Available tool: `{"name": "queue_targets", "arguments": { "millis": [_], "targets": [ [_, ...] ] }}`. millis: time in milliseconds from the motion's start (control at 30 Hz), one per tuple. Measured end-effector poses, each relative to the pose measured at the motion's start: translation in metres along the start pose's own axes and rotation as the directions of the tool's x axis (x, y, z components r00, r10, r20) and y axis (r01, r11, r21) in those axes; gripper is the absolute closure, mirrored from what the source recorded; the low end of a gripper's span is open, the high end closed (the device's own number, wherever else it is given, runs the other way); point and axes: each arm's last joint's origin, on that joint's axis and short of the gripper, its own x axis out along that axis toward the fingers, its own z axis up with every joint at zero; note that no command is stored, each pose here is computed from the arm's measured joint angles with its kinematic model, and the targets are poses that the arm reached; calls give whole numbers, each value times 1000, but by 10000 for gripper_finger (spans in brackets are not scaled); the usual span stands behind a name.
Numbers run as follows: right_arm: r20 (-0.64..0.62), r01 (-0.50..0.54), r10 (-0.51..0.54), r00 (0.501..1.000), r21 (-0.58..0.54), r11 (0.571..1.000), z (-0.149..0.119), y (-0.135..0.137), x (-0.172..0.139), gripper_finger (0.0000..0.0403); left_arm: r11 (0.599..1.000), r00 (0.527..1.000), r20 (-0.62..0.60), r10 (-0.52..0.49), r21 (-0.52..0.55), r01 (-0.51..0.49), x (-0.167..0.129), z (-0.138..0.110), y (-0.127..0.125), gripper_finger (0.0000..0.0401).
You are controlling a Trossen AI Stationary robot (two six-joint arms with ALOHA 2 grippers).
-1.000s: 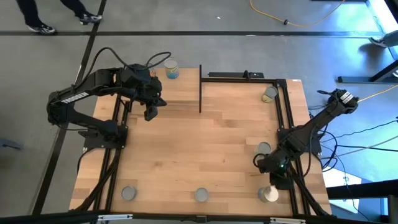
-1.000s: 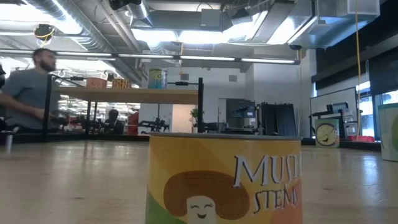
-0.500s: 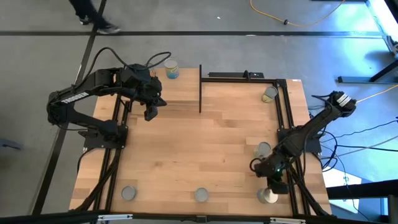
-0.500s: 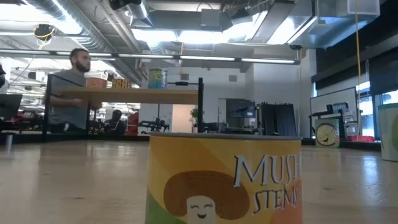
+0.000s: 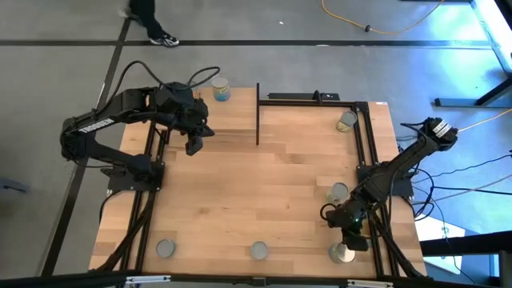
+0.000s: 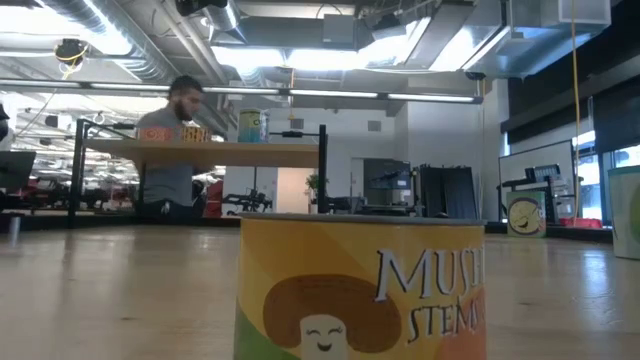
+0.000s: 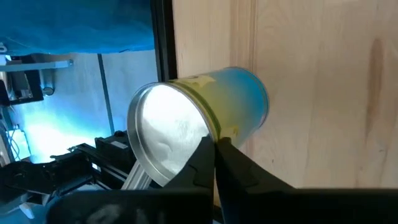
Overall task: Pick and place cans onto a shelf
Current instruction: Put the canned cherries on the shelf
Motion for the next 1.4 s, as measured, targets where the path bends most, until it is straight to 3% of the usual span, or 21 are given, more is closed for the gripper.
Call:
{"name": "queue_targets", "arguments": {
  "millis": [333, 500, 700, 867, 1167, 1400],
  "targets": [
    [79, 50, -49, 996, -3, 999, 6, 8, -7, 401, 1000, 1000, 0, 0, -1, 0, 0, 0, 0, 401],
    [58, 98, -99, 993, 21, 995, 6, 14, -17, 402, 1000, 1000, 0, 0, 1, 0, 0, 0, 0, 401],
    [45, 97, -99, 994, 45, 994, 12, 32, -40, 402, 1000, 1000, 0, 0, 2, 0, 0, 0, 0, 401],
    [69, 93, -104, 992, 147, 985, 21, 47, -72, 403, 1000, 1000, 0, 0, 10, 0, 0, 0, 0, 401],
    [238, 204, -286, 928, 316, 927, 35, 58, -143, 403, 994, 999, -5, -38, 106, 38, 0, 0, -1, 401],
    [211, 299, -411, 887, 414, 860, 55, 37, -169, 403, 962, 986, -25, -167, 213, 169, -1, -1, -5, 401]
  ]
}}
